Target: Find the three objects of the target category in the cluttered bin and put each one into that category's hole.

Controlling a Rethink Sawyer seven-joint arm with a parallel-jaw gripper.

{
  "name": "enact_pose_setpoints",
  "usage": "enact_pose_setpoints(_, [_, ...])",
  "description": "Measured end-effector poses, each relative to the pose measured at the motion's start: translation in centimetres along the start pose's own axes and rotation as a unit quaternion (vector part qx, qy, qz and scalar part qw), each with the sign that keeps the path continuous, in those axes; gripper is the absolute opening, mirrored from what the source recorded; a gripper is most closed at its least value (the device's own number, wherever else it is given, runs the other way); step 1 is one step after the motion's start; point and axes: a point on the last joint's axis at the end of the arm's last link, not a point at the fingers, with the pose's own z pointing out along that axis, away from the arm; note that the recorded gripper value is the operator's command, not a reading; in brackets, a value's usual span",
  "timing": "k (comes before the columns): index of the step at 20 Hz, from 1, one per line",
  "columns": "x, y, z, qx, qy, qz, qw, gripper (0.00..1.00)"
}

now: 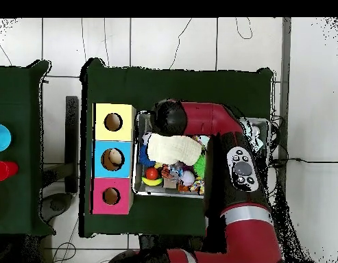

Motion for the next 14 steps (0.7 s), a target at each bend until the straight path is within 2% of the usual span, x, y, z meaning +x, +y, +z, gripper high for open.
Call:
enact_pose_setpoints(7, [1.1,0.5,1.4,-0.007,0.013,0.000,0.9999,1.00])
enact_pose_setpoints(14, [2.0,0.9,1.8,-0.010,0.022,-0.001,0.9997,1.00])
